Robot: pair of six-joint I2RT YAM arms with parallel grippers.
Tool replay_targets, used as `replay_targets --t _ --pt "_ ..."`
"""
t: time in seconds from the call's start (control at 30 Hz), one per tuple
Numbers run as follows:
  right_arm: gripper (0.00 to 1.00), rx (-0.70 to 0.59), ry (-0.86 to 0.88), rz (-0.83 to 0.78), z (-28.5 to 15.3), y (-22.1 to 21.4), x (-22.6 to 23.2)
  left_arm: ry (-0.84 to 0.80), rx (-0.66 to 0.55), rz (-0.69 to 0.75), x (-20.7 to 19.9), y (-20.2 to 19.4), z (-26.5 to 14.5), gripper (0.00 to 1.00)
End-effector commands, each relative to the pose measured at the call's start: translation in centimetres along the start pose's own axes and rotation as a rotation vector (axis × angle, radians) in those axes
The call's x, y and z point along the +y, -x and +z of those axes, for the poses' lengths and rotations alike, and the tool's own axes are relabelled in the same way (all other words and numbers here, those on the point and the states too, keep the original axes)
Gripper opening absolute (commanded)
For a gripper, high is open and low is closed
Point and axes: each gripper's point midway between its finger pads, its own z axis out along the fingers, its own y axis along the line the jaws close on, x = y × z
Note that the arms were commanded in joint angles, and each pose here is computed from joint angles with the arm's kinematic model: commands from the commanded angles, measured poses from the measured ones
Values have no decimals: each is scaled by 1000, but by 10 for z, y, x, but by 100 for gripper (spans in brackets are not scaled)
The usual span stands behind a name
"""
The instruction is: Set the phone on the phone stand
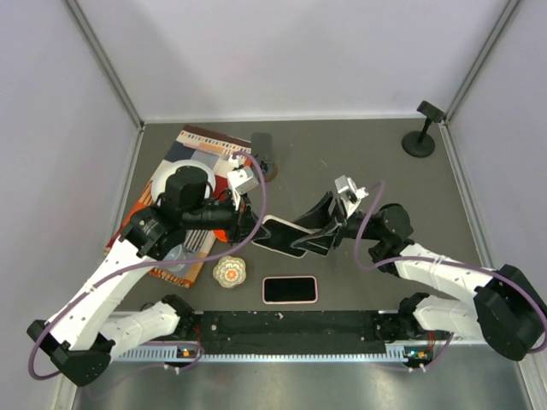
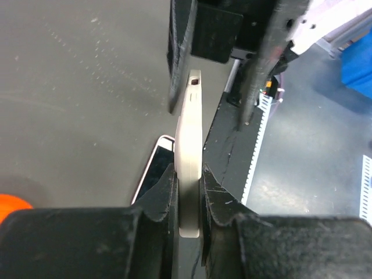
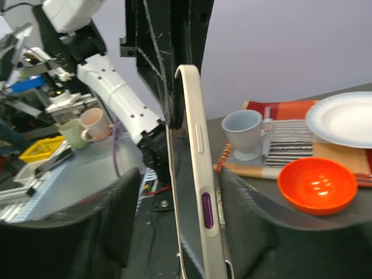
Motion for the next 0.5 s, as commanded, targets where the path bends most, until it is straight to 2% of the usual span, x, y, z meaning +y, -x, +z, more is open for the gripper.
replay_targets --t 0.0,0.07,0.13,0.23,0.33,0.47 --pt "66 -42 -58 -77 9 23 -12 141 -55 21 10 19 -19 0" --pt "76 -34 -158 -65 6 21 -29 210 -39 13 21 16 -22 0" --pt "81 -46 -243 -76 1 26 -41 252 -18 3 27 12 -26 0" --pt "83 -45 -385 -69 -10 25 -62 319 -5 1 36 12 -31 0" --pt "84 -38 -457 -60 -16 23 -74 338 6 2 41 12 -31 0" --pt "84 -21 -479 -54 -18 19 -81 319 50 -10 46 9 -20 0"
